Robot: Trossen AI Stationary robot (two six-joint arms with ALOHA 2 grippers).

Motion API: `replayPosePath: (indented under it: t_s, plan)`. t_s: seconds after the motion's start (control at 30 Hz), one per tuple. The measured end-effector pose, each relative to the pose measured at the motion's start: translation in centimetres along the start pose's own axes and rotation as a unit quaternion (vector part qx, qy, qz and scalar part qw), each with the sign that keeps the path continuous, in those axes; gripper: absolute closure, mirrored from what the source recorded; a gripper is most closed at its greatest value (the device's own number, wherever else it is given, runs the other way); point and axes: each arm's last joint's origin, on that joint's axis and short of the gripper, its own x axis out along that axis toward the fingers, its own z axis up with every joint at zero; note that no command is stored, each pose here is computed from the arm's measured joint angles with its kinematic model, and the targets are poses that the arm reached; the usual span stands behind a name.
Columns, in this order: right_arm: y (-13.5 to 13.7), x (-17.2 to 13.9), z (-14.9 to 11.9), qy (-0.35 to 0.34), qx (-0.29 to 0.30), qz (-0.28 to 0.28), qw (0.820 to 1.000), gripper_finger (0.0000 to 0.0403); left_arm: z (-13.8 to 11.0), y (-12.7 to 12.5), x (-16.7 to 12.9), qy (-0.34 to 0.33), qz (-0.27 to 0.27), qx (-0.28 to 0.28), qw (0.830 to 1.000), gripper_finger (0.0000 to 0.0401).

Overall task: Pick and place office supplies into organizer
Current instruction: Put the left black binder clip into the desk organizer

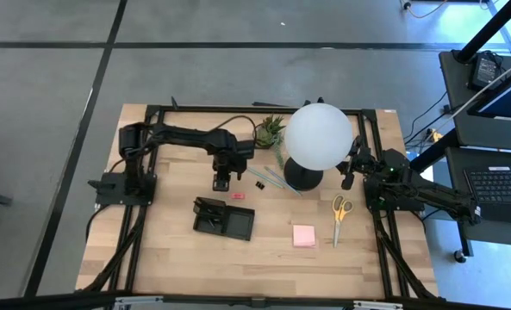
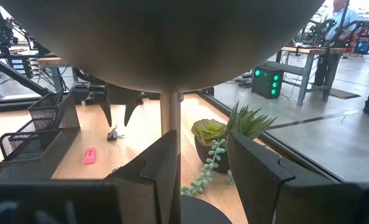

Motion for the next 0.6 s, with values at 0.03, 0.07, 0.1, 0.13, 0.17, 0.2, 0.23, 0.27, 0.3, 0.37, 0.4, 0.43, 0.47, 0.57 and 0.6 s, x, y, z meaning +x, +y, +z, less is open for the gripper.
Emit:
replayPosePath:
  t_s: [0.03, 0.07, 0.1, 0.13, 0.17, 0.2, 0.23, 0.27, 0.3, 0.37, 0.4, 0.43, 0.47, 0.57, 0.6]
  plan:
    - [0.00, 0.00, 0.00, 0.000, 0.000, 0.000, 1.000, 0.0258, -0.12, -0.02, 0.02, 0.007, -0.001, 0.000, 1.000, 0.0258]
    - [0.00, 0.00, 0.01, 0.000, 0.000, 0.000, 1.000, 0.0258, -0.26, -0.04, 0.01, 0.014, -0.001, -0.001, 1.000, 0.0258]
    - [0.00, 0.00, 0.00, 0.000, 0.000, 0.000, 1.000, 0.0258, -0.34, -0.04, 0.00, 0.019, 0.001, -0.001, 1.000, 0.0258]
    - [0.00, 0.00, 0.01, 0.000, 0.000, 0.000, 1.000, 0.0258, -0.34, -0.04, 0.01, 0.019, 0.002, -0.001, 1.000, 0.0258]
    - [0.00, 0.00, 0.01, 0.000, 0.000, 0.000, 1.000, 0.0258, -0.34, -0.04, 0.01, 0.018, 0.001, -0.001, 1.000, 0.0258]
    - [0.00, 0.00, 0.01, 0.000, 0.000, 0.000, 1.000, 0.0258, -0.34, -0.04, 0.00, 0.018, 0.001, -0.002, 1.000, 0.0258]
    - [0.00, 0.00, 0.01, 0.000, 0.000, 0.000, 1.000, 0.0258, -0.34, -0.04, 0.00, 0.018, 0.002, -0.003, 1.000, 0.0258]
    - [0.00, 0.00, 0.00, 0.000, 0.000, 0.000, 1.000, 0.0258, -0.34, -0.04, 0.01, 0.018, 0.002, -0.005, 1.000, 0.0258]
    - [0.00, 0.00, 0.01, 0.000, 0.000, 0.000, 1.000, 0.0258, -0.33, -0.04, 0.01, 0.018, 0.002, -0.005, 1.000, 0.0258]
    - [0.00, 0.00, 0.01, 0.000, 0.000, 0.000, 1.000, 0.0258, -0.28, -0.02, 0.08, 0.017, 0.002, -0.006, 1.000, 0.0258]
    - [0.00, 0.00, 0.01, 0.000, 0.001, 0.000, 1.000, 0.0258, -0.23, 0.00, 0.17, 0.017, 0.001, -0.006, 1.000, 0.0258]
    - [0.00, 0.00, 0.01, 0.000, 0.001, 0.000, 1.000, 0.0258, -0.21, -0.01, 0.23, 0.018, 0.001, -0.008, 1.000, 0.0258]
    - [0.00, 0.00, 0.00, 0.000, 0.001, 0.000, 1.000, 0.0258, -0.20, -0.02, 0.26, 0.019, 0.001, -0.010, 1.000, 0.0258]
    - [0.00, 0.00, 0.00, 0.000, 0.001, 0.000, 1.000, 0.0258, -0.01, 0.04, 0.76, 0.023, 0.000, -0.010, 1.000, 0.0258]
    - [0.00, 0.00, -0.01, 0.000, 0.001, 0.000, 1.000, 0.0258, -0.04, 0.05, 0.90, 0.026, 0.000, -0.011, 1.000, 0.0258]
